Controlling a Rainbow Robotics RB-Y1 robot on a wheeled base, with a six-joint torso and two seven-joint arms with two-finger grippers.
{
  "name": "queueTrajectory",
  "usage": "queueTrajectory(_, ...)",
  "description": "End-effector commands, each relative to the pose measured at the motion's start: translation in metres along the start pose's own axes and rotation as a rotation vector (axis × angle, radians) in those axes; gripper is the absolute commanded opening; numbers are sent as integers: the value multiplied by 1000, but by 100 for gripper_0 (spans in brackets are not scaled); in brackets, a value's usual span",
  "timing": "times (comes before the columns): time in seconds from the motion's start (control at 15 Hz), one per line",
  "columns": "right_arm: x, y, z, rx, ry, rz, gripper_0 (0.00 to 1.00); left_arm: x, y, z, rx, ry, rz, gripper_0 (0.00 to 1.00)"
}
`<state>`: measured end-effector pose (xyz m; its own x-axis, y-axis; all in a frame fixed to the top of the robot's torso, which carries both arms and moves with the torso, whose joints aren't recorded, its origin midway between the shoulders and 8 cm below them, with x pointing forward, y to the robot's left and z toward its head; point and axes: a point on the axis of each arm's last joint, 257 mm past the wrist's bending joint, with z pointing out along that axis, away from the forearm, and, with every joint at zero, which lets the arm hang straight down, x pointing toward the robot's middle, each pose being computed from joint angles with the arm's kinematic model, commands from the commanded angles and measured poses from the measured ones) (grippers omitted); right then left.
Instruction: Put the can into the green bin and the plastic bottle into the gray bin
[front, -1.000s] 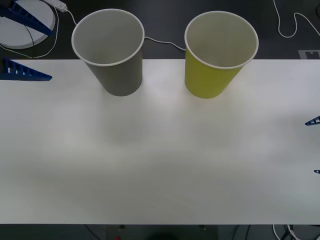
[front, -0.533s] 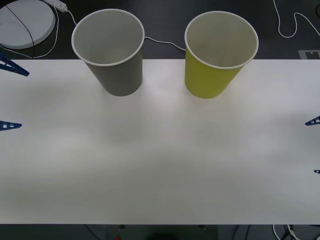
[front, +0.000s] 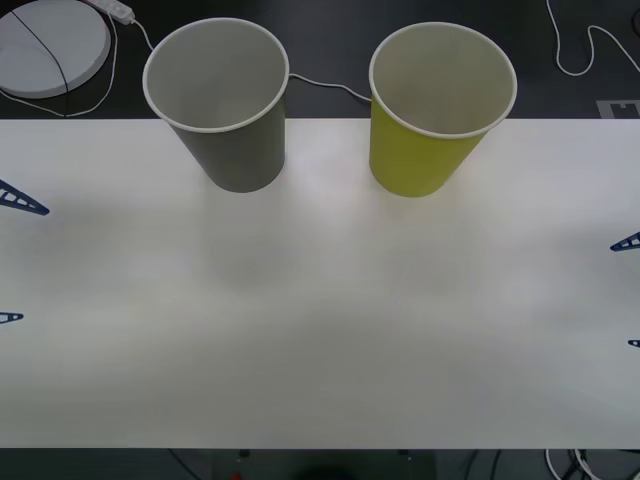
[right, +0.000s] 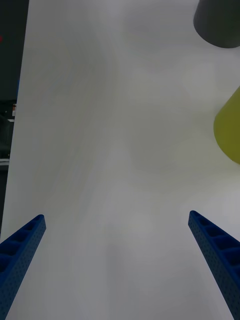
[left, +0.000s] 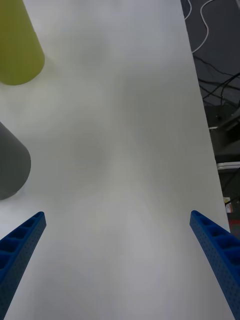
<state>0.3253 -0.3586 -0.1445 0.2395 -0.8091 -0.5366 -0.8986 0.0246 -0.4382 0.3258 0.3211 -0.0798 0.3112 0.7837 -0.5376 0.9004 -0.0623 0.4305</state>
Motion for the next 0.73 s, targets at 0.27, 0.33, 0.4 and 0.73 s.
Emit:
queueTrajectory(0.27, 0, 0, 0, 0, 0, 0, 100, 9, -5, 1, -11, -22, -18, 100)
queueTrajectory(0.33, 0, 0, 0, 0, 0, 0, 100, 10, -5, 0, -11, -21, -20, 100)
queueTrajectory(0.4, 0, 0, 0, 0, 0, 0, 100, 10, -5, 0, -11, -19, -21, 100)
queueTrajectory(0.73, 0, 0, 0, 0, 0, 0, 100, 11, -5, 1, -13, -17, -20, 100)
